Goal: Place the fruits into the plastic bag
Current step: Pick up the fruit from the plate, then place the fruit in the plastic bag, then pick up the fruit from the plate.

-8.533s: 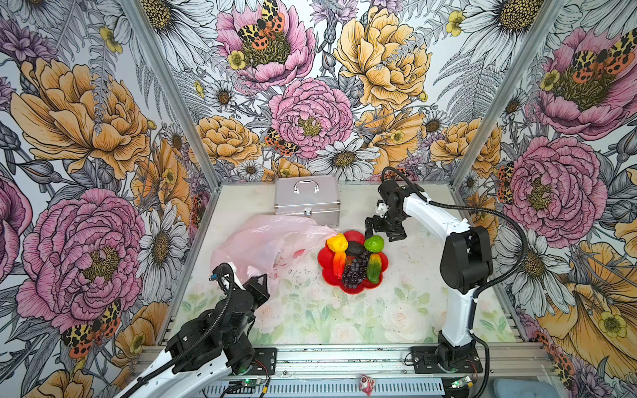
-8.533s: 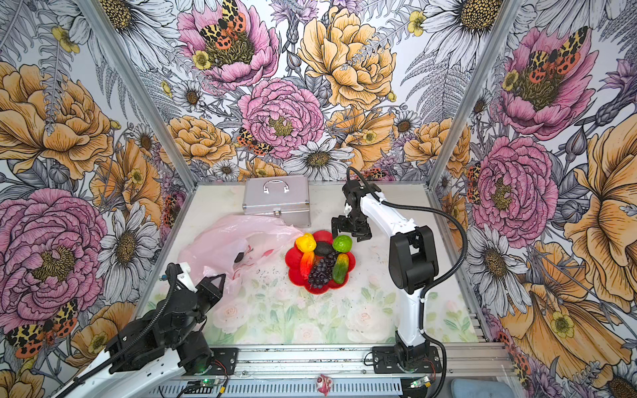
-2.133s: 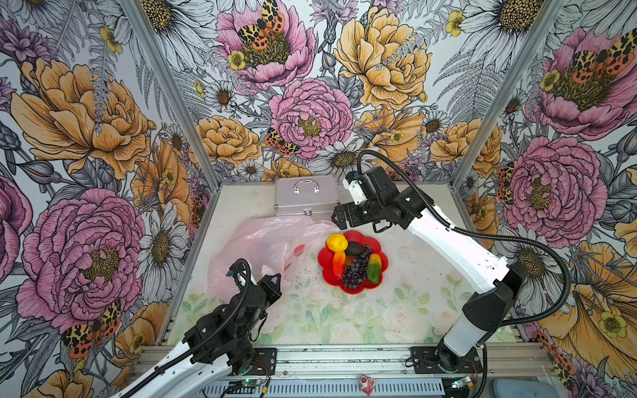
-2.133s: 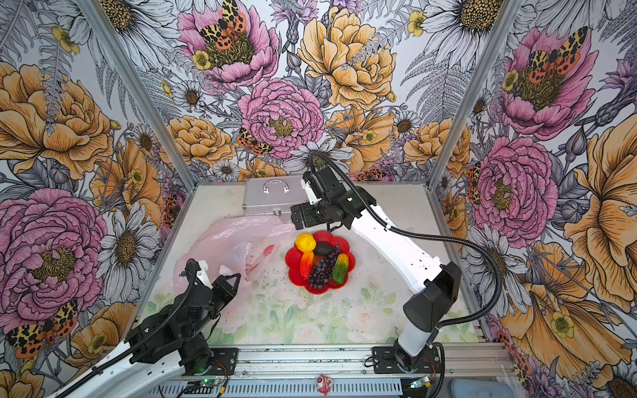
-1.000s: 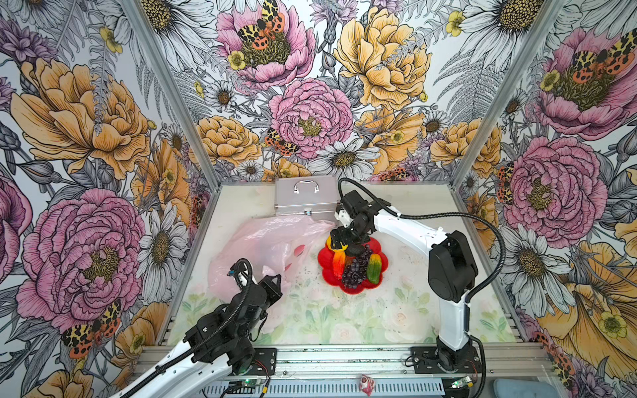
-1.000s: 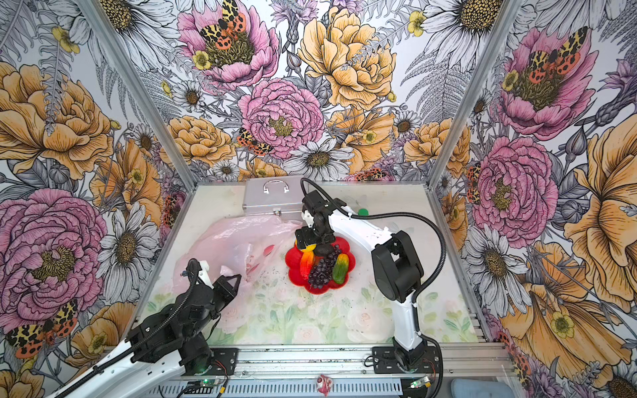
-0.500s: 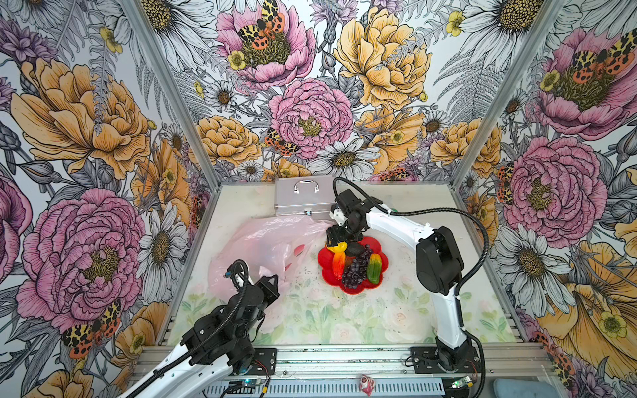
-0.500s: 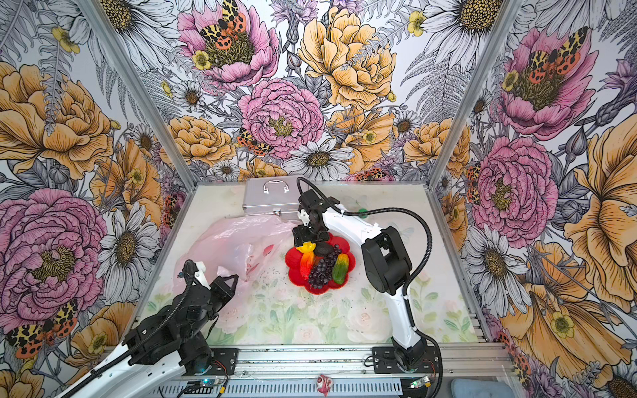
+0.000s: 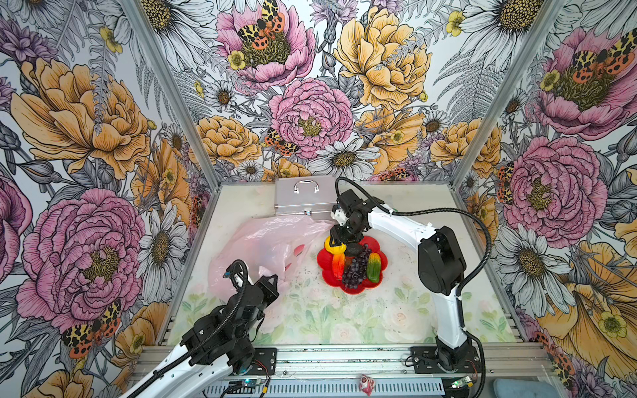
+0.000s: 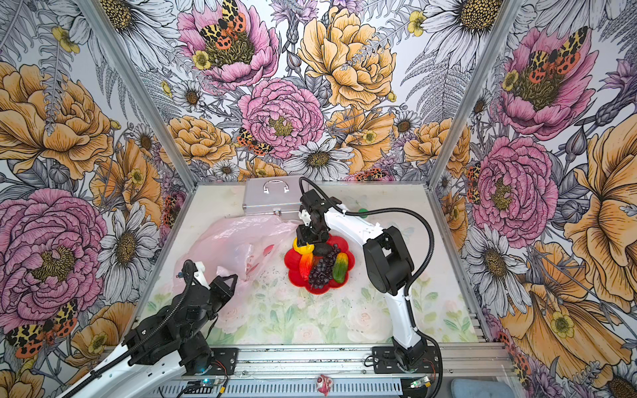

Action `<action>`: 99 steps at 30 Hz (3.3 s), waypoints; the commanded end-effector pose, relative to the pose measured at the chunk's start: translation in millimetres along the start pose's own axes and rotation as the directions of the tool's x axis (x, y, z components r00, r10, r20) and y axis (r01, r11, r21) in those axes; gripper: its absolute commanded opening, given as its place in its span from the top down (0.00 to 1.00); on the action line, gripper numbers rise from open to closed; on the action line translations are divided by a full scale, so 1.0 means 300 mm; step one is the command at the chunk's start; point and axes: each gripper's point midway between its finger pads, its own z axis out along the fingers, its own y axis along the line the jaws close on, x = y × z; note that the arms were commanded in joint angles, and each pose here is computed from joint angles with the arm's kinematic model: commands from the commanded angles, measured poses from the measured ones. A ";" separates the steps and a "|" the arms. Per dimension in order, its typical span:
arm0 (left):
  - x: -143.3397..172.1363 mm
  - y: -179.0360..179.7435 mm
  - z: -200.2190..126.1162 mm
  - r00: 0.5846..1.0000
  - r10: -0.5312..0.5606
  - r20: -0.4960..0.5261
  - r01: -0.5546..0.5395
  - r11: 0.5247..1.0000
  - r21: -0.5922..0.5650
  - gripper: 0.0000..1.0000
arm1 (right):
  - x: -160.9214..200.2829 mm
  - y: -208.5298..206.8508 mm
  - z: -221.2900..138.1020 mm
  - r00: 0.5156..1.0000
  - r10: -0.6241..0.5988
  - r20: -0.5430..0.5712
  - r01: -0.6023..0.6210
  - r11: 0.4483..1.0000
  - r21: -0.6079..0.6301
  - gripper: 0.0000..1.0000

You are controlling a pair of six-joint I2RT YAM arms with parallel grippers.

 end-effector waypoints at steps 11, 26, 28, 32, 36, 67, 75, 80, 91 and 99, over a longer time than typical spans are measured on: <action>-0.012 -0.025 -0.018 1.000 0.013 -0.006 -0.013 1.000 0.024 1.00 | 0.050 0.169 -0.291 0.981 0.170 0.094 -0.136 0.945 -0.298 0.51; -0.006 -0.048 -0.013 1.000 0.019 -0.018 -0.018 0.999 0.039 1.00 | -0.058 0.439 -0.194 0.994 0.105 0.038 -0.079 0.899 -0.430 0.51; -0.012 -0.053 -0.015 1.000 0.017 -0.012 -0.016 0.999 0.042 1.00 | -0.056 0.472 -0.161 0.996 0.090 0.016 -0.074 0.895 -0.440 0.51; -0.018 -0.060 -0.017 1.000 0.018 -0.005 -0.018 0.999 0.046 1.00 | -0.037 0.514 -0.103 0.997 0.071 -0.022 -0.073 0.892 -0.447 0.52; -0.018 -0.065 -0.016 1.000 0.017 -0.006 -0.017 0.999 0.048 1.00 | -0.004 0.534 -0.052 0.997 0.057 -0.060 -0.078 0.894 -0.442 0.52; -0.016 -0.064 -0.015 1.000 -0.002 -0.004 0.002 0.998 0.060 1.00 | -0.027 0.728 -0.125 0.998 -0.071 -0.001 0.058 0.829 -0.556 0.14; -0.007 -0.056 -0.007 1.000 0.001 -0.012 0.000 0.999 0.051 1.00 | -0.003 0.508 -0.307 0.996 0.039 0.080 0.003 0.882 -0.472 0.16; -0.003 -0.048 -0.003 1.000 -0.002 -0.014 0.002 0.999 0.046 1.00 | 0.085 0.201 -0.386 0.974 0.203 0.099 -0.171 0.949 -0.265 0.17; 0.011 -0.028 0.010 1.000 -0.008 -0.019 0.008 0.999 0.033 1.00 | 0.455 -0.233 -0.273 0.951 0.303 -0.063 -0.279 0.927 0.251 0.15; 0.010 -0.036 0.002 1.000 0.003 -0.029 -0.002 0.999 0.041 1.00 | 0.420 -0.246 -0.182 0.947 0.309 -0.090 -0.280 0.928 0.247 0.22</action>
